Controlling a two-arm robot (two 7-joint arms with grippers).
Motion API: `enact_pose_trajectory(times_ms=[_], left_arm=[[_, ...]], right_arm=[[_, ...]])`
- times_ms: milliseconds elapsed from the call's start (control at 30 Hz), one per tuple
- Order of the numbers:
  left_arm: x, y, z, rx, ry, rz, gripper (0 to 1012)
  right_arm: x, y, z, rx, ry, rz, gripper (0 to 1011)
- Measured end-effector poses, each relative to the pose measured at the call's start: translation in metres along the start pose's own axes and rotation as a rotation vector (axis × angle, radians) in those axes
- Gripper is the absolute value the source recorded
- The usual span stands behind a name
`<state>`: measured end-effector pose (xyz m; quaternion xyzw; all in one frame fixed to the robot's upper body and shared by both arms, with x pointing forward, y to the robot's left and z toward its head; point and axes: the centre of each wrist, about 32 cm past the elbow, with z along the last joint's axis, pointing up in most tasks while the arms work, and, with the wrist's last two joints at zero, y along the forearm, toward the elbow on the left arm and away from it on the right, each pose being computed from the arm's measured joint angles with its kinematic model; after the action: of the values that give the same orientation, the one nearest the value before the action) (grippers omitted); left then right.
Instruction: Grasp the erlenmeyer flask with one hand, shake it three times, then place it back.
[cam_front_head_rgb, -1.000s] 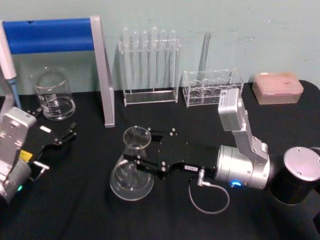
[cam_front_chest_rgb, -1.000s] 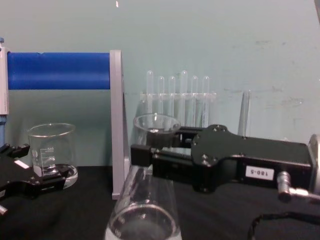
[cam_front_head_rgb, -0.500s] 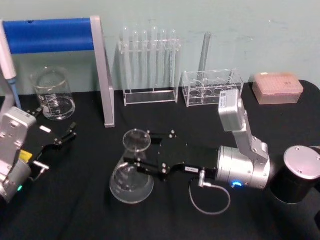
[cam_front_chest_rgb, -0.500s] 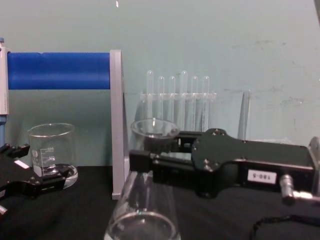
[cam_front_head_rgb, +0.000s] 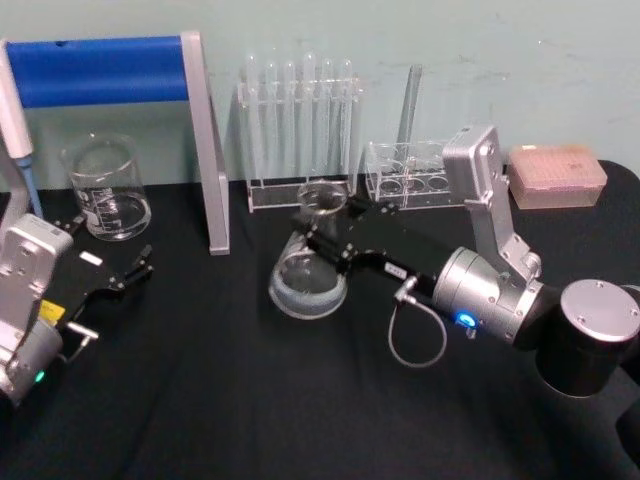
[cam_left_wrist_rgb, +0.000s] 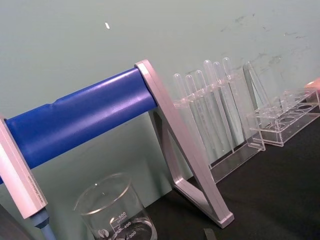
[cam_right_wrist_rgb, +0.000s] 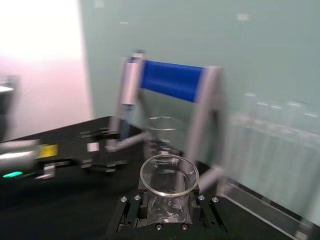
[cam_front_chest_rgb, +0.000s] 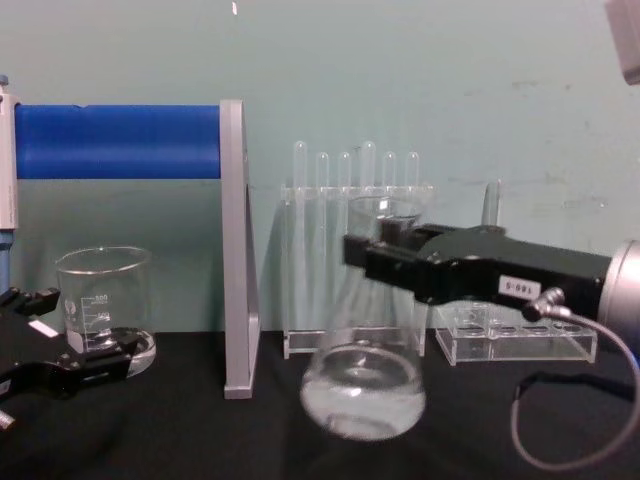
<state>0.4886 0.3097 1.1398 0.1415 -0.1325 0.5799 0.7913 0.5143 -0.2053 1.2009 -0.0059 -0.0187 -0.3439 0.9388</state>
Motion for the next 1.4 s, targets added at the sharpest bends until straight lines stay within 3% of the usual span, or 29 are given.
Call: enact_pose_trajectory(times_ms=[33, 67, 133, 367, 733, 1033, 1400], left_arm=[[0.0000, 0.0000, 0.0000, 0.000, 0.000, 0.000, 1001], [0.0000, 0.0000, 0.0000, 0.000, 0.000, 0.000, 1001], [0.0000, 0.0000, 0.0000, 0.000, 0.000, 0.000, 1001], [0.0000, 0.0000, 0.0000, 0.000, 0.000, 0.000, 1001], [0.0000, 0.0000, 0.0000, 0.000, 0.000, 0.000, 1001], [0.0000, 0.0000, 0.0000, 0.000, 0.000, 0.000, 1001], [0.0000, 0.0000, 0.0000, 0.000, 0.000, 0.000, 1001]], right_arm=[[0.001, 0.001, 0.000, -0.004, 0.005, -0.048, 449], [0.001, 0.001, 0.000, -0.004, 0.005, -0.048, 449], [0.002, 0.003, -0.001, -0.007, 0.011, -0.144, 449], [0.002, 0.008, -0.003, -0.010, 0.004, -0.328, 449], [0.003, 0.014, -0.004, -0.013, 0.041, -0.525, 449], [0.002, 0.013, -0.004, -0.014, 0.044, -0.506, 449], [-0.002, 0.007, -0.003, -0.008, 0.036, -0.338, 449]])
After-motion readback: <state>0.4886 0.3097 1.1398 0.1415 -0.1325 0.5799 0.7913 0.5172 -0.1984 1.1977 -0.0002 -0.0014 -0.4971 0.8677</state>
